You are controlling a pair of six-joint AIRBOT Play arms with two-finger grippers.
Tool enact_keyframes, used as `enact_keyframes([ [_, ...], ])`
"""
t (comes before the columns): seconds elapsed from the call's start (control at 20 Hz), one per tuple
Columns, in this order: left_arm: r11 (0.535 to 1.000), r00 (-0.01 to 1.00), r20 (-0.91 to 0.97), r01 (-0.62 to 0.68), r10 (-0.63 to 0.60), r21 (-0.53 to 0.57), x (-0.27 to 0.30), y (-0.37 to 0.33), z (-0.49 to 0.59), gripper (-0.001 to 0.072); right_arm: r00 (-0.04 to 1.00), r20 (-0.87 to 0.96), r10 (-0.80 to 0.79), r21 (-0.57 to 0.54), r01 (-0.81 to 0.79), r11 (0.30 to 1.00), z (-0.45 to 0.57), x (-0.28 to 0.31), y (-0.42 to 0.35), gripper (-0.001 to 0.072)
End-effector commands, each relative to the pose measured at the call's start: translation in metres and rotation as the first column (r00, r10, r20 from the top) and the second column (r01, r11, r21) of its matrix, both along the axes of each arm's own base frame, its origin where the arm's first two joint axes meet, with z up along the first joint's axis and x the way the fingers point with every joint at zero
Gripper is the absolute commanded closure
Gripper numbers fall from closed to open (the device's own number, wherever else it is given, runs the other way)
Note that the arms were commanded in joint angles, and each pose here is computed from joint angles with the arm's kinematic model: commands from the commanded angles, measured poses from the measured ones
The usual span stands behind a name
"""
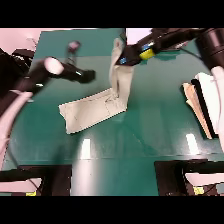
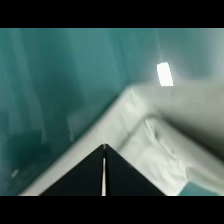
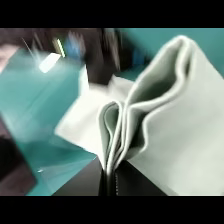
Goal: Fold the shirts.
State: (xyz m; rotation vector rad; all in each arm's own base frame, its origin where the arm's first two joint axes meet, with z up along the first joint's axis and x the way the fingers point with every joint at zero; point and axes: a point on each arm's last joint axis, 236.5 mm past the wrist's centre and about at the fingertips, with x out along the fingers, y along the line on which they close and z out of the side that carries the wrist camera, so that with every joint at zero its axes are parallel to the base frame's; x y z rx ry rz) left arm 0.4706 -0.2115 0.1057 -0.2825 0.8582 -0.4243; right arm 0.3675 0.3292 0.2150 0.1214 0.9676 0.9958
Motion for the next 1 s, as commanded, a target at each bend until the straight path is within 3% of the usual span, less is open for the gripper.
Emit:
enact_keyframes([
  [0.0,0.982,0.958,0.234,-0.183,0.166,0.054,-0.007,0.107,0.103,0.0685,0.992,0.003,0.124,0.103,-0.123,0.987,-0.007,-0.039,0.094,0.0693],
  [0.05,0.971,0.934,0.292,-0.233,0.207,0.059,-0.015,0.131,0.129,0.0685,0.983,0.01,0.184,0.161,-0.183,0.97,-0.013,-0.056,0.131,0.0687],
  [0.1,0.961,0.912,0.334,-0.272,0.24,0.054,-0.024,0.149,0.148,0.0685,0.972,0.038,0.23,0.206,-0.233,0.95,-0.019,-0.069,0.162,0.0594],
  [0.15,0.951,0.891,0.365,-0.306,0.268,0.049,-0.034,0.165,0.165,0.0685,0.968,0.046,0.248,0.244,-0.252,0.937,-0.026,-0.079,0.188,0.0382],
  [0.2,0.943,0.878,0.382,-0.329,0.288,0.047,-0.042,0.176,0.175,0.0685,0.963,0.047,0.264,0.245,-0.267,0.932,-0.035,-0.084,0.202,0.03],
  [0.45,0.948,0.906,0.34,-0.303,0.254,0.1,-0.061,0.177,0.168,0.0686,0.976,0.044,0.212,0.054,-0.215,0.975,-0.072,-0.036,0.148,0.0307],
  [0.7,0.974,0.921,0.354,-0.206,0.161,0.094,-0.064,0.135,0.171,0.0685,0.99,-0.124,-0.059,-0.129,0.042,0.991,-0.135,0.03,-0.003,0.0305],
  [0.75,0.978,0.924,0.356,-0.185,0.141,0.093,-0.066,0.126,0.171,0.0685,0.979,-0.174,-0.107,-0.174,0.076,0.982,-0.155,0.035,-0.035,0.0292],
  [0.8,0.982,0.925,0.359,-0.167,0.124,0.091,-0.067,0.118,0.172,0.0685,0.96,-0.229,-0.16,-0.202,0.114,0.973,-0.174,0.04,-0.063,0.0173],
  [0.85,0.984,0.926,0.361,-0.154,0.112,0.09,-0.068,0.112,0.172,0.0685,0.939,-0.273,-0.209,-0.221,0.15,0.964,-0.192,0.045,-0.086,0.0121],
  [0.95,0.987,0.929,0.357,-0.138,0.099,0.083,-0.07,0.106,0.172,0.0685,0.888,-0.367,-0.276,-0.228,0.202,0.952,-0.225,0.051,-0.113,0.0122],
])
